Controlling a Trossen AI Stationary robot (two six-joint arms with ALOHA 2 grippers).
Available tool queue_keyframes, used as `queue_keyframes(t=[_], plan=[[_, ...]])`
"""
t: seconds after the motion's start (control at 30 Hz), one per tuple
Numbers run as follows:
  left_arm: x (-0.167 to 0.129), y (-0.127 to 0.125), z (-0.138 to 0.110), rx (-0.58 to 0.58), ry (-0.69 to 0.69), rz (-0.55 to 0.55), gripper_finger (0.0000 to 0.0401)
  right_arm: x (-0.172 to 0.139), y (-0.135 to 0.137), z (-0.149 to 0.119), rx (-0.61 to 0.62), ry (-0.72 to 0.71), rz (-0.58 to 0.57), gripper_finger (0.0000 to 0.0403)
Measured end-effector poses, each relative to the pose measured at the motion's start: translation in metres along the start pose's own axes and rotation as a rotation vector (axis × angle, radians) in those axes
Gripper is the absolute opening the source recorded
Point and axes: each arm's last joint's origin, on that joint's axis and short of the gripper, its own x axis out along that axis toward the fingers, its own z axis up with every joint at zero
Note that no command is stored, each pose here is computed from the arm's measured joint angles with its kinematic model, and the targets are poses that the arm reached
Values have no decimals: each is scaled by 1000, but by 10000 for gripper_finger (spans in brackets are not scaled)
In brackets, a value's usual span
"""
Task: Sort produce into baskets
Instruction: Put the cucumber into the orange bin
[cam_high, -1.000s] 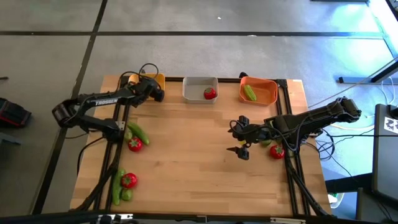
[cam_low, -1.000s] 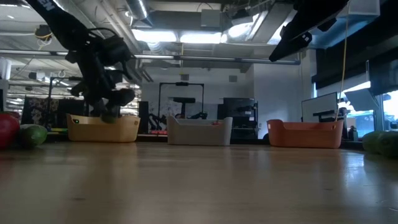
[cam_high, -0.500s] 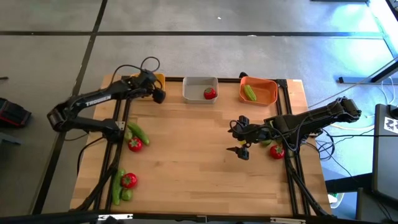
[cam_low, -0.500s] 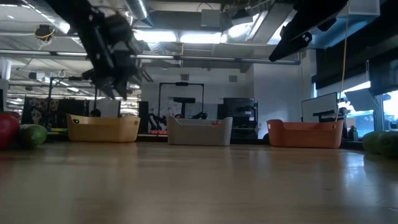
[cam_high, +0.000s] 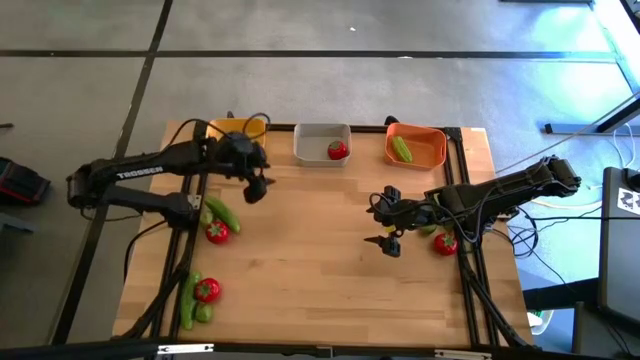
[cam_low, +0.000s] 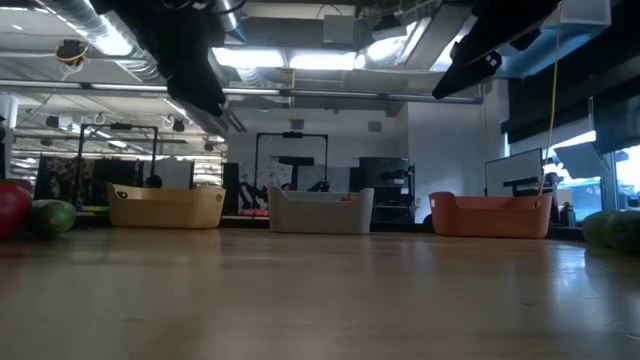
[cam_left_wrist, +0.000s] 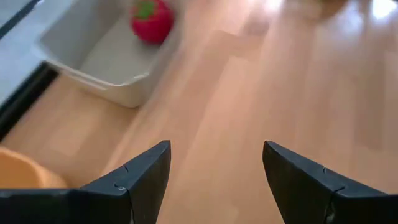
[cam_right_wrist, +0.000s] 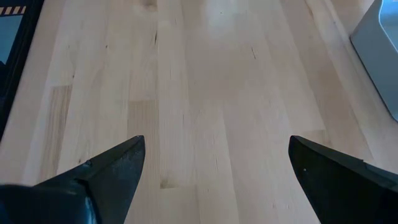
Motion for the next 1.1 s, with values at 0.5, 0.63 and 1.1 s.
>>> queue_keyframes(t=[0.5, 0.63, 1.1], plan=[[1, -50, -26, 199, 215, -189, 251, 0, 0, 0, 2, -1, 0, 386], [4, -63, -40, 345, 328, -151, 251, 0, 0, 1, 4, -6, 2, 386], [47, -79, -76, 621, 804, -65, 251, 0, 0, 1, 4, -8, 3, 386]])
